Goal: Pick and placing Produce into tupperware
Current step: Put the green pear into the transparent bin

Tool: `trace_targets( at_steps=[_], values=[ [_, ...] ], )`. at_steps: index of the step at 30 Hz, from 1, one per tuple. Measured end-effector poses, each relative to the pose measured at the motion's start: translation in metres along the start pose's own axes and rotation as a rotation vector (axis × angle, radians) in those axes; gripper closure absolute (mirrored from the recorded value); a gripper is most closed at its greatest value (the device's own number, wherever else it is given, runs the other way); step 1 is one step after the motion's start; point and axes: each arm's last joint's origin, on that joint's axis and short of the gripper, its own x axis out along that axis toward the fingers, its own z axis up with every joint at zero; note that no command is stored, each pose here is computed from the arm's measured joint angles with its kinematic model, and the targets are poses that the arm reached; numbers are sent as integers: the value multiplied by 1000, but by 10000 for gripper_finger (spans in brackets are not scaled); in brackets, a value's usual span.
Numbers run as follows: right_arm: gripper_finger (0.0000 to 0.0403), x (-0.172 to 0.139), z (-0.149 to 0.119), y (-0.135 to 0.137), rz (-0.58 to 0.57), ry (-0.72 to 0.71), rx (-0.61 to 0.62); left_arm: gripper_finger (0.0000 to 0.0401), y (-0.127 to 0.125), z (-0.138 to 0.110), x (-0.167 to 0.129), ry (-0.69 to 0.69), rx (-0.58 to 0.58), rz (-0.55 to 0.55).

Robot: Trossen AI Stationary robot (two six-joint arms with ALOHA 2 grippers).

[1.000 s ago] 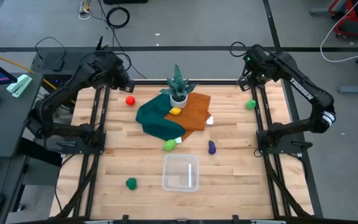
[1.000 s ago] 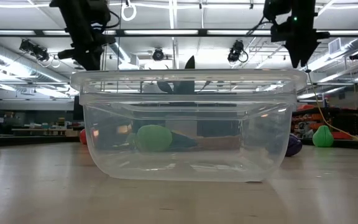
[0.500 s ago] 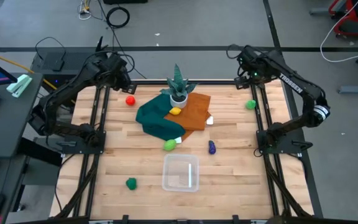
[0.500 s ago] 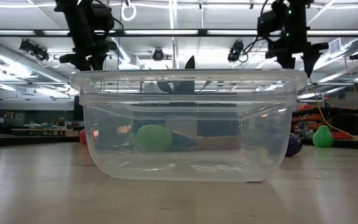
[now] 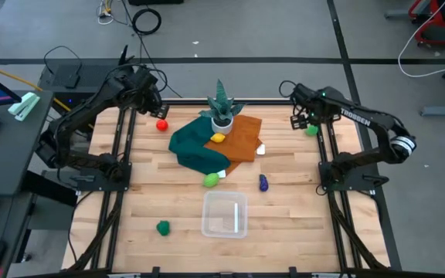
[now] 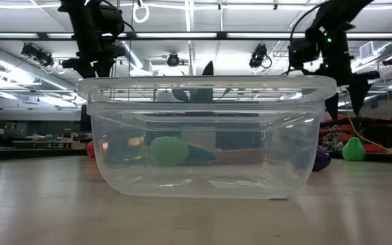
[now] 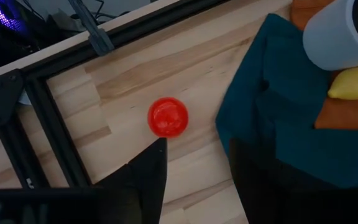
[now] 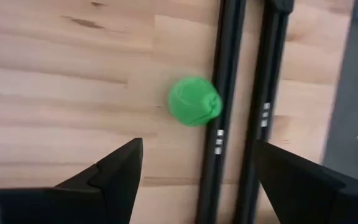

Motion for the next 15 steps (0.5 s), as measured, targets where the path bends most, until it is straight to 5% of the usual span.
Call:
trace_targets(
  at_steps=[15],
  values=[
    [120,47,-20,-2,-88,-99,192,221,0,0,0,-3,6,-1]
  ],
)
